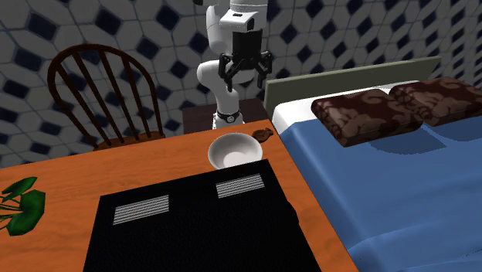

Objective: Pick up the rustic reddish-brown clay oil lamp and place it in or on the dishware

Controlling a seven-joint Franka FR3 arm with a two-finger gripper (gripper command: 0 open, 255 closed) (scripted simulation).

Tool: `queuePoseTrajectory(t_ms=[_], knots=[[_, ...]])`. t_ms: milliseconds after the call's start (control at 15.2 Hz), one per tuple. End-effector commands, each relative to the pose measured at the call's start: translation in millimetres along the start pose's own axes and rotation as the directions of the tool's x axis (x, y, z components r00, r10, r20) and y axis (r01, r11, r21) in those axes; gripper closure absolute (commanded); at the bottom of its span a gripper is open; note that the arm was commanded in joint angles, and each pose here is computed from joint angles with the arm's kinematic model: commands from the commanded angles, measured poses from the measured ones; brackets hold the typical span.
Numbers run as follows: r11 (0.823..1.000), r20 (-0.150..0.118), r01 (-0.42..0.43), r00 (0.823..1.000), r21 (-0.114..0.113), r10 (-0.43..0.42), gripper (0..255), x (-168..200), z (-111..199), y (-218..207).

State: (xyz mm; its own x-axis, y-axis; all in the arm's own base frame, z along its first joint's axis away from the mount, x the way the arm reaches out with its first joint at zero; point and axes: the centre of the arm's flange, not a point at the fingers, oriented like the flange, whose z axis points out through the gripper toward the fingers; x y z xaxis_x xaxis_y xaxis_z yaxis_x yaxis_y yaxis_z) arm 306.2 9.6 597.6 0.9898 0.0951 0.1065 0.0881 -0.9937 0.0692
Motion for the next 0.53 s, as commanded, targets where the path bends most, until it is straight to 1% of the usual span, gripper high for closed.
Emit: queuePoseTrajectory(t_ms=[0,198,462], knots=[[1.0,0.0,0.0,1.0,0.0,0.0,0,0.0,0.0,0.0],[0.997,0.022,-0.079,0.997,0.001,0.079,0,-7.0,35.6,-13.6],[0.983,0.052,-0.183,0.982,0.0,0.182,0,-15.8,82.7,-32.6]])
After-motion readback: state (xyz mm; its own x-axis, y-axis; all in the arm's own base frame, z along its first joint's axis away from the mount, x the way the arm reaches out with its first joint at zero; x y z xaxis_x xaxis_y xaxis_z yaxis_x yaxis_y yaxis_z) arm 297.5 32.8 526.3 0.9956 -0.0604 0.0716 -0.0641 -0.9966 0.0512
